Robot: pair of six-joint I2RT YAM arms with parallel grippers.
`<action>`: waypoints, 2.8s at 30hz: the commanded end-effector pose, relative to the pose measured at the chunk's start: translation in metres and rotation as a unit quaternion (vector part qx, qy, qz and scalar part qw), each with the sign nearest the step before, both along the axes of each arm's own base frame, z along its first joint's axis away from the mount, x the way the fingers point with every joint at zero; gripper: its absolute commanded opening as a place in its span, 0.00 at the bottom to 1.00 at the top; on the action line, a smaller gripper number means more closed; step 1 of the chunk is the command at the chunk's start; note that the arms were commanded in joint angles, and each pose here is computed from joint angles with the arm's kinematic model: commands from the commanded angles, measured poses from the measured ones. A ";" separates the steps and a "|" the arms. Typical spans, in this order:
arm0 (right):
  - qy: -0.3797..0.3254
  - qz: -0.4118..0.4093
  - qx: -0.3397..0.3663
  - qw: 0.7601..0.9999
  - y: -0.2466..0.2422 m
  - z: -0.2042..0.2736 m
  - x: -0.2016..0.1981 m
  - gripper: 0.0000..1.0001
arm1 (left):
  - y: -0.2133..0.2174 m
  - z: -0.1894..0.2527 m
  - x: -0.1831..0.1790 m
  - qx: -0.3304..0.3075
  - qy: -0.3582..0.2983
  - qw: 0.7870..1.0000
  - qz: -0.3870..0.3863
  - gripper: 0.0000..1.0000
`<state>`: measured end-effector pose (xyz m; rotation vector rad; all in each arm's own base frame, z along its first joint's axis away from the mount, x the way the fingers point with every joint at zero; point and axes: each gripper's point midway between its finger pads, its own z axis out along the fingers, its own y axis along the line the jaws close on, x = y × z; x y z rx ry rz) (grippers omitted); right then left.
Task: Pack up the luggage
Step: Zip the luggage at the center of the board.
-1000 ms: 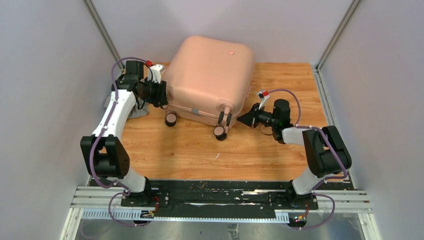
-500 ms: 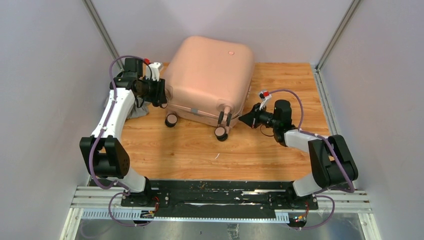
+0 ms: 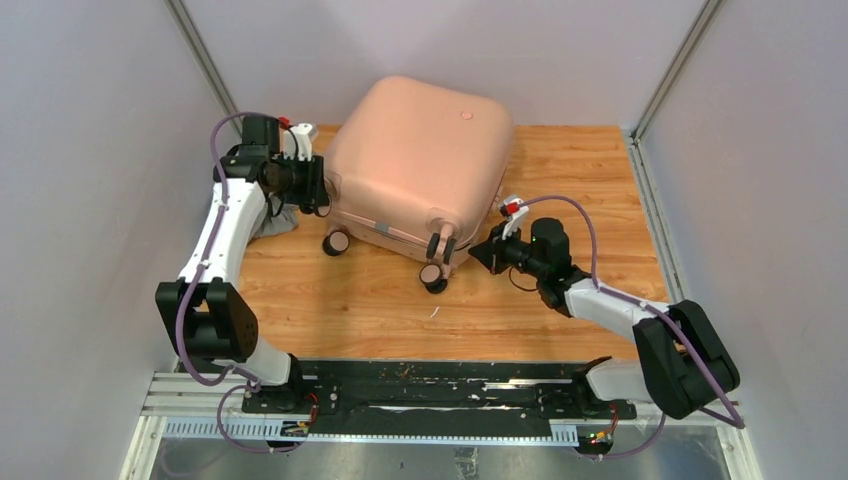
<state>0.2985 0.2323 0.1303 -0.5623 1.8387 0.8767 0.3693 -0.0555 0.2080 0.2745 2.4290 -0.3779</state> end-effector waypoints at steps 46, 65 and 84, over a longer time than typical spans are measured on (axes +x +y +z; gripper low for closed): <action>0.134 -0.264 0.102 0.950 -0.055 0.017 -0.030 0.52 | -0.041 0.048 -0.057 -0.090 -0.117 0.985 -0.089 0.00; 0.156 -0.237 0.081 0.956 -0.018 0.087 0.139 0.39 | -0.125 0.033 -0.140 -0.174 -0.065 0.939 -0.289 0.00; 0.116 -0.315 0.018 0.942 -0.116 0.110 0.113 0.64 | -0.059 0.095 -0.120 -0.061 -0.162 0.950 -0.262 1.00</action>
